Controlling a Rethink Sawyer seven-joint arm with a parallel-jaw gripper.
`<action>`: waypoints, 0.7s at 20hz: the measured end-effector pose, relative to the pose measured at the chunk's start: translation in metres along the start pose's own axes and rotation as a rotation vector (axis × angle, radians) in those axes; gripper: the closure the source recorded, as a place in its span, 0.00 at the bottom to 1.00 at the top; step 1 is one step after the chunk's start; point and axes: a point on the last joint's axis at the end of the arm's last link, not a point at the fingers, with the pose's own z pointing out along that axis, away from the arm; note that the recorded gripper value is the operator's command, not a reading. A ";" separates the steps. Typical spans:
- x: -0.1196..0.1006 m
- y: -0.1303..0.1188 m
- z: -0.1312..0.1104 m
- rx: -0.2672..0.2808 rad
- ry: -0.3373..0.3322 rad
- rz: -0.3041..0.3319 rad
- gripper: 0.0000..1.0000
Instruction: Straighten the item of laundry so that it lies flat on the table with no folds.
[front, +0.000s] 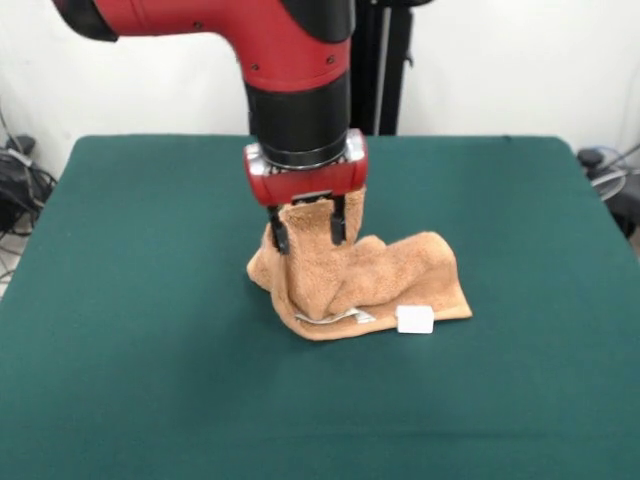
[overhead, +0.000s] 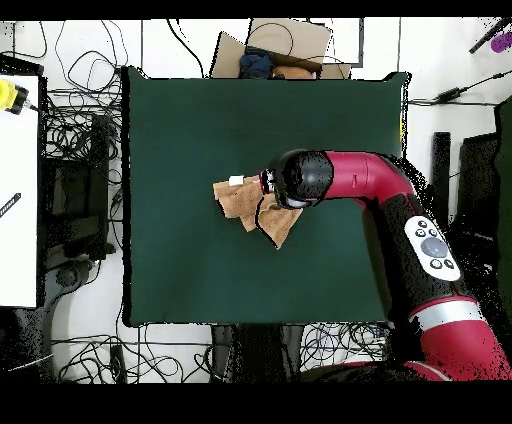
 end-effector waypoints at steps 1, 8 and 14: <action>0.001 -0.002 0.001 0.002 0.001 -0.001 0.00; 0.006 -0.003 0.005 0.016 0.005 -0.025 1.00; 0.009 0.007 0.008 0.002 0.013 -0.038 0.00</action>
